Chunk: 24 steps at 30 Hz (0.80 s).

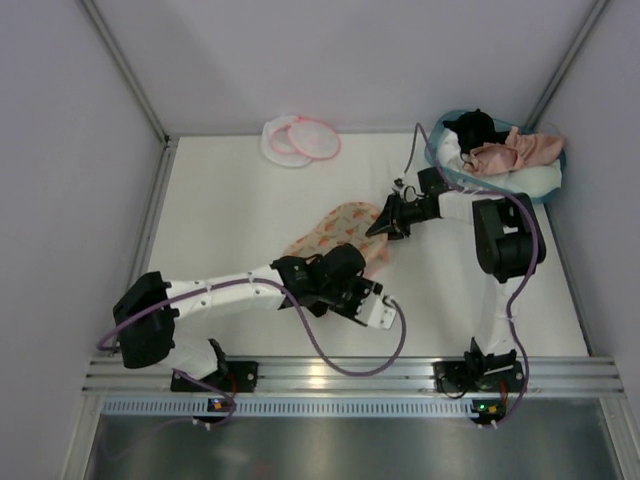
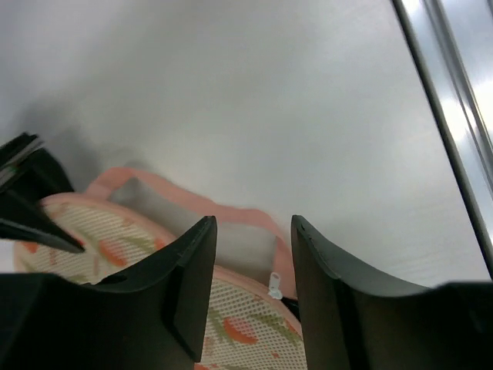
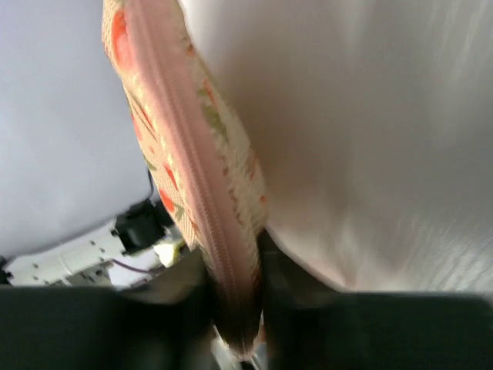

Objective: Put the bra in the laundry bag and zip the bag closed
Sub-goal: Zip the laundry bag at the center of the board.

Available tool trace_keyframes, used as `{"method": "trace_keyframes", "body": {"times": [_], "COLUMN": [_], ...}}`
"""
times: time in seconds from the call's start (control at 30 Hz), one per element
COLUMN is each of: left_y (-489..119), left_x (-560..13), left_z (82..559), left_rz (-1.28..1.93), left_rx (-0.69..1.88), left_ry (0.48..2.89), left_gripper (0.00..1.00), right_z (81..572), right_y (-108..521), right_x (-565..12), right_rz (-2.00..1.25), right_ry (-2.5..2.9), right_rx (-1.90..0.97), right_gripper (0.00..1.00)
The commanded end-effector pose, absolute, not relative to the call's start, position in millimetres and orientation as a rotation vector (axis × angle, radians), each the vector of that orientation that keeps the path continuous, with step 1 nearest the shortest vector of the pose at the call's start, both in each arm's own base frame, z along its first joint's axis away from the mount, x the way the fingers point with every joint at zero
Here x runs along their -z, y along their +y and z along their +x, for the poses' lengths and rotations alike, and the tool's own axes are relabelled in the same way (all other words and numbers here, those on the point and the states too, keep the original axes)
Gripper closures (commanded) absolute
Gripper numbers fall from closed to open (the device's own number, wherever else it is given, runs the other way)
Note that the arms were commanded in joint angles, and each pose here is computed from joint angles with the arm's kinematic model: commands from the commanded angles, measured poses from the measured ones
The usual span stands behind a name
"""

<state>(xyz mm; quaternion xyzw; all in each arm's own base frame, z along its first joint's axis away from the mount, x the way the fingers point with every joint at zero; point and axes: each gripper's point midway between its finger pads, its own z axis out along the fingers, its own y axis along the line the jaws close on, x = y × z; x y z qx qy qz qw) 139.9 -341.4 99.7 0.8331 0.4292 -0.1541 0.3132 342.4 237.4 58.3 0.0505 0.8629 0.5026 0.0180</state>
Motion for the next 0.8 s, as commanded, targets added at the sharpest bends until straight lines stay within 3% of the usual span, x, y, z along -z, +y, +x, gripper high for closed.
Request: {"method": "trace_keyframes", "body": {"times": [0.0,0.07,0.1,0.13,0.2,0.33,0.4,0.43,0.57,0.77], "left_y": [-373,-375,-372,-369,-355,-319,-297,-293,-260,-227], "left_x": [-171,-186,-200,-205,-216,-222,-225,-230,-235,-198], "left_z": [170,185,203,213,246,290,302,307,319,321], "left_rz": [1.848,1.699,1.571,1.504,1.316,1.116,1.004,0.954,0.764,0.593], "left_rx": [0.568,0.606,0.638,0.655,0.67,0.533,0.447,0.448,0.473,0.556], "left_ry": [1.368,1.51,1.607,1.655,1.781,1.864,1.882,1.871,1.935,2.086], "left_gripper": [0.5,0.47,0.43,0.41,0.39,0.37,0.17,0.02,0.02,0.02], "right_z": [367,379,382,387,398,407,408,411,412,403], "right_y": [235,234,232,230,226,216,209,202,175,133], "right_x": [-65,-74,-70,-73,-87,-106,-121,-125,-165,-211], "right_rz": [-0.031,-0.148,-0.157,-0.18,-0.22,-0.313,-0.368,-0.379,-0.541,-0.658], "right_ry": [2.627,2.636,2.657,2.645,2.6,2.564,2.537,2.532,2.409,2.232], "right_rx": [-1.518,-1.458,-1.438,-1.407,-1.355,-1.217,-1.16,-1.098,-0.804,-0.416], "right_gripper": [0.68,0.5,0.33,0.26,0.01,0.01,0.01,0.01,0.01,0.01]}}
